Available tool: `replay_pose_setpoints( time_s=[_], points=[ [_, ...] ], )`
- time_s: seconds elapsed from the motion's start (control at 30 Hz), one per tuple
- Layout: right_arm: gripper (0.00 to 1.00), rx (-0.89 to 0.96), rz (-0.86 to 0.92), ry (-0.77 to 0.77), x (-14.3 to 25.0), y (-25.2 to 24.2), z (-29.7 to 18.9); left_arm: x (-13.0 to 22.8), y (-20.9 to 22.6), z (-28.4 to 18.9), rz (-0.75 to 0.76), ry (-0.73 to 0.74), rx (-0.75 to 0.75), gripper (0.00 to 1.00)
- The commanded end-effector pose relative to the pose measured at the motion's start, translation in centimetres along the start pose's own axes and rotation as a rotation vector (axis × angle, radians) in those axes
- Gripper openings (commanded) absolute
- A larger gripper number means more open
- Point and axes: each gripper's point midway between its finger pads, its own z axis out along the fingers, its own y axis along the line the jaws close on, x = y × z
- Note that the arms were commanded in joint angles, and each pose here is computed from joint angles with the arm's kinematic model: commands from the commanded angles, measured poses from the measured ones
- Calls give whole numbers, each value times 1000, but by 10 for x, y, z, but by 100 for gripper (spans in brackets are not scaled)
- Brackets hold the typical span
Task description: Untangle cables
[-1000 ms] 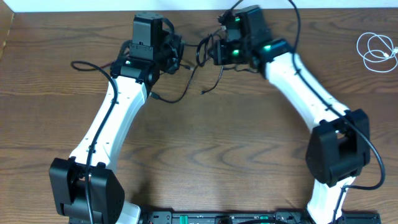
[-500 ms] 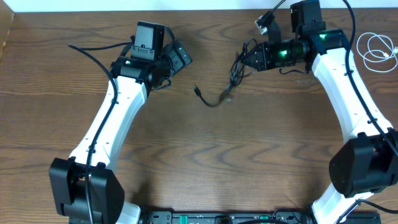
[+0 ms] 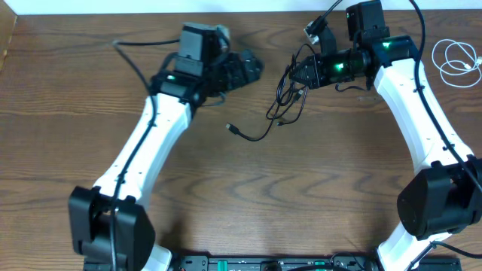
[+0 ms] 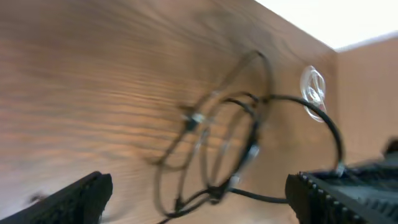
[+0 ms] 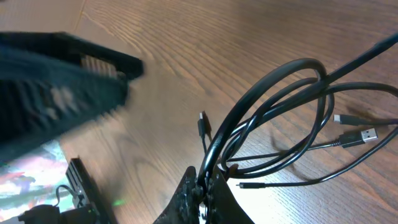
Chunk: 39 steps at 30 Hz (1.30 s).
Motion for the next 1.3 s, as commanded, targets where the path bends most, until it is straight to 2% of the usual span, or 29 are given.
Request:
replay_pose_setpoints(
  time_s=[0.0,0.1,0.4,0.77,1.0,1.27],
  points=[
    [1,-10,-31,-7,-1,6,-3,17,-11,30,54,96,88,75],
    [1,-10,-32,-7,-1,6,-3,27,-13,47,65,126,104,59],
    [1,-10,-31,-7,-1,6,-3,46,-10,71,67,179,97,46],
    [1,-10,-31,-7,-1,6,-3,57,-21,78,87,193,105,44],
    [1,-3,-31,-7,-1,5,-3,47,-41,77,107,159,194,45],
    [1,-3,-37,-10,-2,5,-3,50,-9,85,84,132,46,45]
  ],
)
